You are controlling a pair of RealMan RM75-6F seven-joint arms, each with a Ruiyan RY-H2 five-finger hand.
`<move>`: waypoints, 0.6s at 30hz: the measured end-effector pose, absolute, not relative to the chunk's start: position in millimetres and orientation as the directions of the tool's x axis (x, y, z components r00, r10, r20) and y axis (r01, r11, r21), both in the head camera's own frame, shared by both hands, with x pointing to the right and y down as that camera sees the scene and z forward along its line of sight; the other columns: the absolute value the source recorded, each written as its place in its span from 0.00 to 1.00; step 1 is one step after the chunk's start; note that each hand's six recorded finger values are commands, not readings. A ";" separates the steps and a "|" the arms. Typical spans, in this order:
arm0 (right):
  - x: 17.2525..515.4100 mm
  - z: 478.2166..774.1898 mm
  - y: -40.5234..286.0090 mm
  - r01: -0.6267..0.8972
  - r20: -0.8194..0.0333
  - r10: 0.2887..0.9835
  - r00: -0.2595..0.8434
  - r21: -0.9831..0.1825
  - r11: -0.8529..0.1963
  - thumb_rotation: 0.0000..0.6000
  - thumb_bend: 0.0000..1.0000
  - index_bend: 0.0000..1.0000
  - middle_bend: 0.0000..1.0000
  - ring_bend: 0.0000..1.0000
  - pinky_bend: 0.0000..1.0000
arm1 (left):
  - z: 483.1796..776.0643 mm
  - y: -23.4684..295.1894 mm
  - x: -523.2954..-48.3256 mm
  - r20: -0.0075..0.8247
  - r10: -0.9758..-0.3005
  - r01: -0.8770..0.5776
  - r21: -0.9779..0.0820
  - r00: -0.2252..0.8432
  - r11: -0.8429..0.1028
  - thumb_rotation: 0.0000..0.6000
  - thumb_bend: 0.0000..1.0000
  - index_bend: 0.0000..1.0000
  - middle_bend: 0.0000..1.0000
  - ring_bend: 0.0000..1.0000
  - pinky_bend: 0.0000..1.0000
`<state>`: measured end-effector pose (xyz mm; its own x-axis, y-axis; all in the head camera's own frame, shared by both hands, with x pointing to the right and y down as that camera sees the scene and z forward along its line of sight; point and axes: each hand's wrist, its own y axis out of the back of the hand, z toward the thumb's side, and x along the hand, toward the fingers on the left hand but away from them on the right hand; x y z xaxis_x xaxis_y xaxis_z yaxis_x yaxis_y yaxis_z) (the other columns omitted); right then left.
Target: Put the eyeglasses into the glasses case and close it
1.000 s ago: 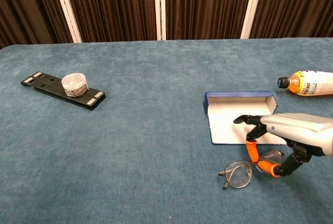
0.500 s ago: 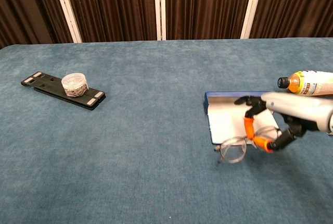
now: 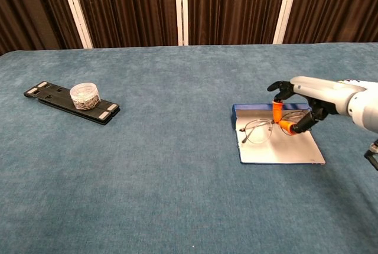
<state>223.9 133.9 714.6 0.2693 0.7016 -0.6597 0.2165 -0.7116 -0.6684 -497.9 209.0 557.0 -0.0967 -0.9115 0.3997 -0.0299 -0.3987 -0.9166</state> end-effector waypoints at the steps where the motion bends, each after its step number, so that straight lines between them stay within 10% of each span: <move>1: 223.0 715.9 132.0 0.218 -0.657 0.706 0.266 -0.672 -0.708 1.00 0.43 0.70 0.05 0.00 0.00 | 557.5 208.8 -498.7 0.402 -0.910 -0.031 -0.916 -0.100 -0.401 1.00 0.00 0.00 0.00 0.00 0.00; 12: 218.9 729.4 121.5 0.242 -0.637 0.736 0.228 -0.695 -0.677 1.00 0.43 0.69 0.05 0.00 0.00 | 563.1 206.3 -504.5 0.416 -0.902 -0.030 -0.909 -0.118 -0.416 1.00 0.00 0.00 0.00 0.00 0.00; 18: 222.2 732.8 122.5 0.246 -0.635 0.743 0.213 -0.701 -0.670 1.00 0.26 0.23 0.02 0.00 0.00 | 564.0 206.6 -504.4 0.421 -0.900 -0.030 -0.907 -0.117 -0.420 1.00 0.00 0.00 0.00 0.00 0.00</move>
<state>222.2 122.5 732.8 0.2131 0.7427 -0.6348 0.2464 -0.6696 -0.7007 -504.4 206.6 564.0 -0.1168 -0.8997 0.4206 -0.0305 -0.4201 -0.9070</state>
